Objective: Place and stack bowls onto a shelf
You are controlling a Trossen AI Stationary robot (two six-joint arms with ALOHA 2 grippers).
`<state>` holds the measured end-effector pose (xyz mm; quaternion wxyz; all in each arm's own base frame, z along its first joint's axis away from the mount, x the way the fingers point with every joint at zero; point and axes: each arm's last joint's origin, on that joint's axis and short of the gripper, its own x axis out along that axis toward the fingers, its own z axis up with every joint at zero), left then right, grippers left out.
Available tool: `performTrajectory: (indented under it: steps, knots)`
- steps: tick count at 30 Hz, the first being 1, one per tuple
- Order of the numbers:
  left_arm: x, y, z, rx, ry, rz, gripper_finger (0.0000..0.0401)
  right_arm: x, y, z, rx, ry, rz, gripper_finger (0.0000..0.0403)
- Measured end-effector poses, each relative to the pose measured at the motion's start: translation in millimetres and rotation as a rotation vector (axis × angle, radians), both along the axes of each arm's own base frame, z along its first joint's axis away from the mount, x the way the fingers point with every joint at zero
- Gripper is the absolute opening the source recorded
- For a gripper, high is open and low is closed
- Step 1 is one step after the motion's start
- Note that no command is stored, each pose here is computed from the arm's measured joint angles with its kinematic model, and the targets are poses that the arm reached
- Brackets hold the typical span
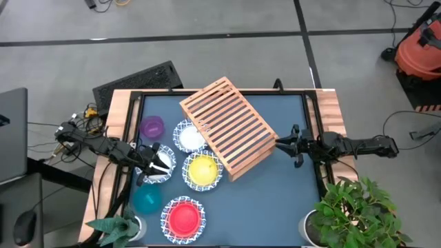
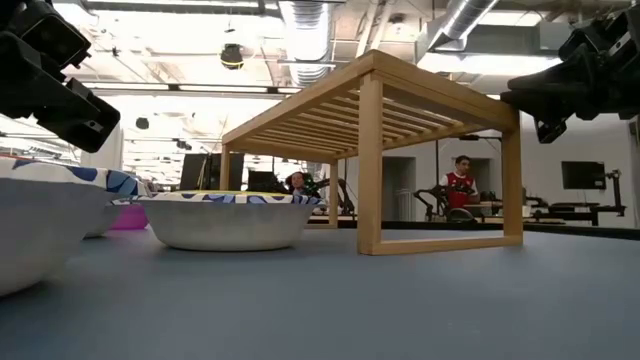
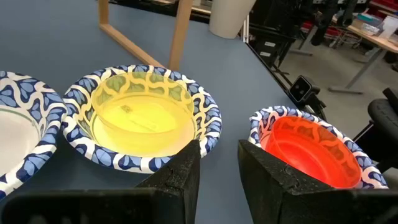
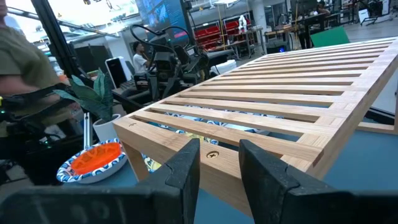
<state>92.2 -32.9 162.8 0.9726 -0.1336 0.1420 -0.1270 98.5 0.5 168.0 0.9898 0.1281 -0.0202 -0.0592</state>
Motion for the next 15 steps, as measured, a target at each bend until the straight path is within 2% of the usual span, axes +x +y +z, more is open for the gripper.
performTrajectory:
  steps: [15]
  knots:
    - [0.0, 0.0, 0.1, 0.000, 0.000, -0.001, 0.0094, 0.0, 0.0, -0.1, 0.000, 0.000, 0.000, 0.0138]
